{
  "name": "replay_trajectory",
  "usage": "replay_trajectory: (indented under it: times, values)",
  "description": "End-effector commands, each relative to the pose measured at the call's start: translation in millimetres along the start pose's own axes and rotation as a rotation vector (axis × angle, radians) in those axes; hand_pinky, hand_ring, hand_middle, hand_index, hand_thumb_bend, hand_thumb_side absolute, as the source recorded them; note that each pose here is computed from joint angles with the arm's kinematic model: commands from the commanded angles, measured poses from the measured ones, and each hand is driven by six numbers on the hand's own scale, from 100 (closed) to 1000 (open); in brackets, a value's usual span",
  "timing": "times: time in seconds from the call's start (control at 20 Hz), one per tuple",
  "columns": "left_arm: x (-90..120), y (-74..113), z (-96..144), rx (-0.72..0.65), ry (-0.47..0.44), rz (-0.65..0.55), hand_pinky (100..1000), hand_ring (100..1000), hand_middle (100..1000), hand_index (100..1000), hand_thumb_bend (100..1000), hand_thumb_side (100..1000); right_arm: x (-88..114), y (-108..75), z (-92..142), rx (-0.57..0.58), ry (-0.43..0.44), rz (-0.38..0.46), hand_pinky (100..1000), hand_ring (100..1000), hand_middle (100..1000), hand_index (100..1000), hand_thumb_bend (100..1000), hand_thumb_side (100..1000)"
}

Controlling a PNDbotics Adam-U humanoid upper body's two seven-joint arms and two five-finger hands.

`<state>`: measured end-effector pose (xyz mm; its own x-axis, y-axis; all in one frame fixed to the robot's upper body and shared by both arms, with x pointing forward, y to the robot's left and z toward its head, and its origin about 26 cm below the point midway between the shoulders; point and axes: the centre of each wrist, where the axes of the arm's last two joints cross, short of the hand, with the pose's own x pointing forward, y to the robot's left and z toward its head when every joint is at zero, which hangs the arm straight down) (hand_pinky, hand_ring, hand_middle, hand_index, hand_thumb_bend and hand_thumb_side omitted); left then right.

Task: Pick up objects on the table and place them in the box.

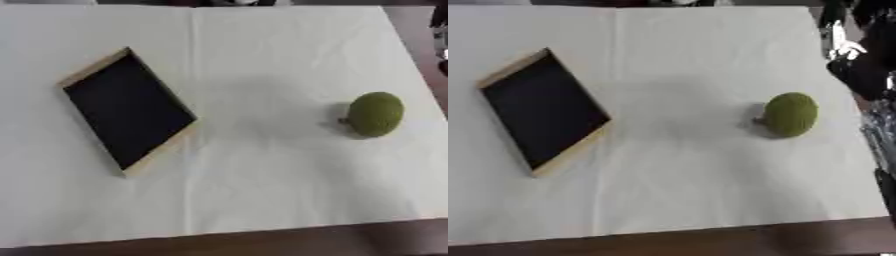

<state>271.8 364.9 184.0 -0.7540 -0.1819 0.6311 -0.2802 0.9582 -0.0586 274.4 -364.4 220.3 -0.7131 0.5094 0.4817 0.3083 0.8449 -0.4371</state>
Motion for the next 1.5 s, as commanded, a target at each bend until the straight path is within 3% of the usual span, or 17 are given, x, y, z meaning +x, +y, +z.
replay_trajectory:
  times: [0.05, 0.3, 0.65, 1.15, 1.35, 1.5]
  values:
    - [9, 5.0, -6, -0.011, -0.034, -0.03, 692, 676, 708, 763, 100, 602, 9, -15.3, -6, 0.058, -0.036, 0.121, 853, 749, 597, 745, 100, 292]
    - [9, 7.0, -6, -0.013, -0.032, -0.042, 692, 676, 708, 763, 100, 601, 7, -22.9, 3, 0.156, -0.022, 0.249, 848, 752, 608, 752, 100, 269]
    - [10, 9.6, -5, -0.012, -0.028, -0.058, 692, 677, 708, 762, 100, 602, 5, -30.1, 13, 0.296, -0.025, 0.394, 851, 778, 656, 781, 100, 308]
    - [10, 10.3, -5, -0.018, -0.025, -0.067, 692, 677, 709, 763, 100, 602, 8, -40.0, 11, 0.547, -0.056, 0.625, 873, 872, 789, 842, 100, 356]
    - [10, 9.6, -5, -0.021, -0.024, -0.065, 692, 677, 709, 762, 100, 603, 11, -38.7, 4, 0.638, -0.027, 0.694, 876, 890, 805, 881, 100, 308]
    - [10, 8.9, -5, -0.024, -0.024, -0.062, 691, 678, 710, 762, 100, 603, 13, -36.7, -2, 0.699, -0.017, 0.723, 877, 902, 808, 889, 108, 224]
